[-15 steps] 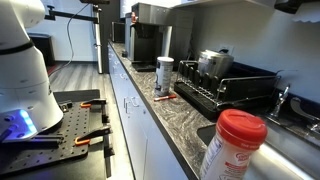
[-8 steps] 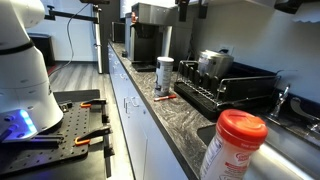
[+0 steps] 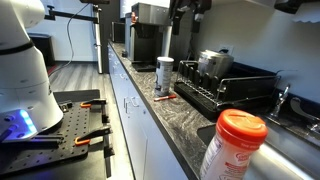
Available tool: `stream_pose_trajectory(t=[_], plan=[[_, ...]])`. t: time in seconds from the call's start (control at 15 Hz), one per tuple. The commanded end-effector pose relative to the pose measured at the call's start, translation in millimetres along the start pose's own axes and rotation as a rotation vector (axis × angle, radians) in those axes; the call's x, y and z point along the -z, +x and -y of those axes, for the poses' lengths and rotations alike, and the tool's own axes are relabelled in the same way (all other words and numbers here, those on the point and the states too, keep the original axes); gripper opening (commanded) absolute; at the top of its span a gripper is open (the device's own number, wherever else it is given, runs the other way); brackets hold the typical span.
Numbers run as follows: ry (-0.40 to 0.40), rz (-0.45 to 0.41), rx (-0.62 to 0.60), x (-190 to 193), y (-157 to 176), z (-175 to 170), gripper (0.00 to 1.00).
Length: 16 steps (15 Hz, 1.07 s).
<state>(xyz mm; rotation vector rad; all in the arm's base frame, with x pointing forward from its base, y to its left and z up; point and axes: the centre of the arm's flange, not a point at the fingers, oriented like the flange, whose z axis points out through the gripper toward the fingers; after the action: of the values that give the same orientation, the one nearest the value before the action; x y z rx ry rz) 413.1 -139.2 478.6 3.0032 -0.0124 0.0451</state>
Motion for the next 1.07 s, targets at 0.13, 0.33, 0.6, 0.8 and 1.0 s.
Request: stream_pose_trajectory(t=[0.13, 0.33, 0.6, 0.8, 1.0], plan=[[0.0, -0.001, 0.0, 0.5, 0.0, -0.2, 1.0], [0.017, 0.0, 0.047, -15.9, -2.0, 25.5, 1.0], [0.012, 0.0, 0.135, -37.5, -8.3, 68.1, 1.0], [0.001, -0.002, 0.185, -50.4, -12.2, 89.7, 1.0], [-0.037, -0.023, 0.198, -67.7, -13.0, 99.9, 1.0]])
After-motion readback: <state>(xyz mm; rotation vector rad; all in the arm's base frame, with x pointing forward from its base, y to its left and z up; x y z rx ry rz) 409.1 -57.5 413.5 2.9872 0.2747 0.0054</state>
